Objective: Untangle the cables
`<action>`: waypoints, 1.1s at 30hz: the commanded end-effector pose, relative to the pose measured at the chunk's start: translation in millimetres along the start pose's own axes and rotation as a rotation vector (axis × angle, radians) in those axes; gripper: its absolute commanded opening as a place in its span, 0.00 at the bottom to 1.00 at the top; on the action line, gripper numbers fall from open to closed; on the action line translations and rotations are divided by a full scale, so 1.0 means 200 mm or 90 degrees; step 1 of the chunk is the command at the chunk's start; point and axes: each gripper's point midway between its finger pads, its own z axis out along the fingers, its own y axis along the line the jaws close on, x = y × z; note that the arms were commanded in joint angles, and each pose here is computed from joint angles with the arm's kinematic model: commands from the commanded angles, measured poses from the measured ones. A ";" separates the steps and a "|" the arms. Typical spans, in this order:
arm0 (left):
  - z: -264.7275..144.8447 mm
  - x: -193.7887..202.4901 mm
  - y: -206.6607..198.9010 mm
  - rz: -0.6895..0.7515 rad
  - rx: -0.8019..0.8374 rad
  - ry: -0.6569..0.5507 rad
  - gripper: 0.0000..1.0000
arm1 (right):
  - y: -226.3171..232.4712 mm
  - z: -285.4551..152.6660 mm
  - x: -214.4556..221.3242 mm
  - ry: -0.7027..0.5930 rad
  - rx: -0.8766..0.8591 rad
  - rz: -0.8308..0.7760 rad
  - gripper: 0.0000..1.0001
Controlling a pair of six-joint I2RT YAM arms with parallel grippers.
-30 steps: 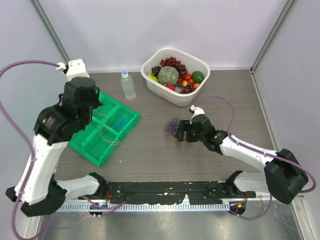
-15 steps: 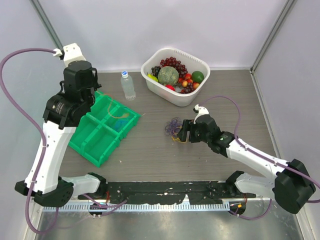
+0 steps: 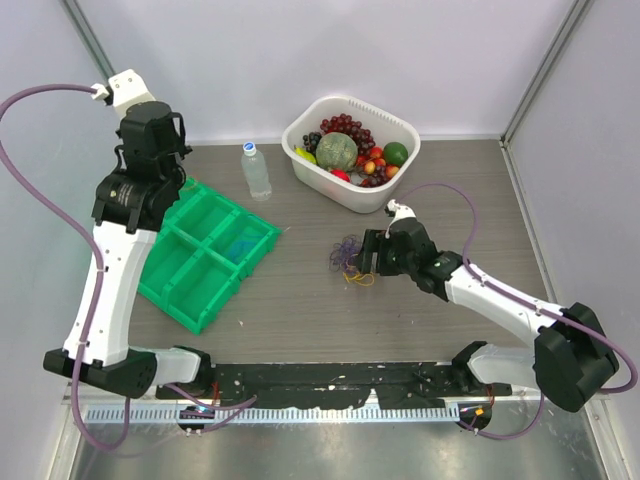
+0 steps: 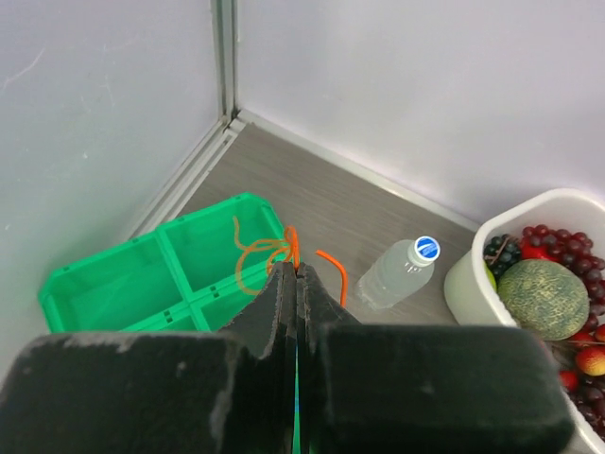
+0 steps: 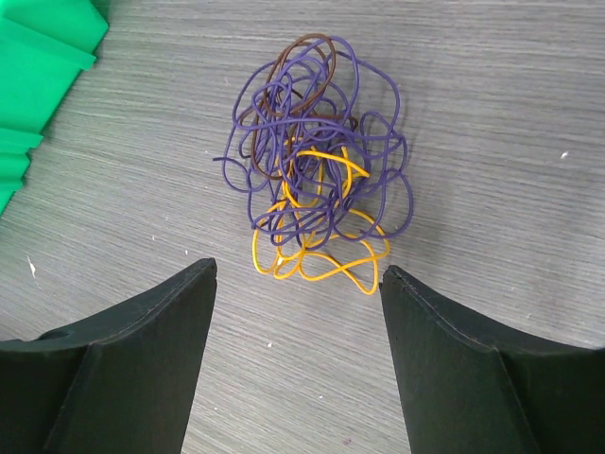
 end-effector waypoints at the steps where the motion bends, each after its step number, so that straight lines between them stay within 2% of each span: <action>1: 0.07 -0.01 0.02 -0.037 -0.018 -0.014 0.00 | 0.07 -0.03 -0.13 -0.032 -0.037 0.000 0.75; 5: 0.13 0.09 0.04 -0.032 -0.045 0.007 0.00 | 0.04 -0.02 -0.12 -0.022 -0.034 0.001 0.75; 16: 0.26 0.55 0.18 -0.032 -0.130 0.106 0.00 | -0.01 -0.02 -0.13 -0.017 -0.023 0.009 0.75; 23: 0.27 0.63 0.22 -0.028 -0.146 0.119 0.00 | -0.02 -0.03 -0.14 -0.019 -0.020 0.013 0.75; 33: 0.38 0.78 0.17 -0.018 -0.134 0.182 0.00 | 0.00 -0.03 -0.15 -0.019 -0.025 0.015 0.75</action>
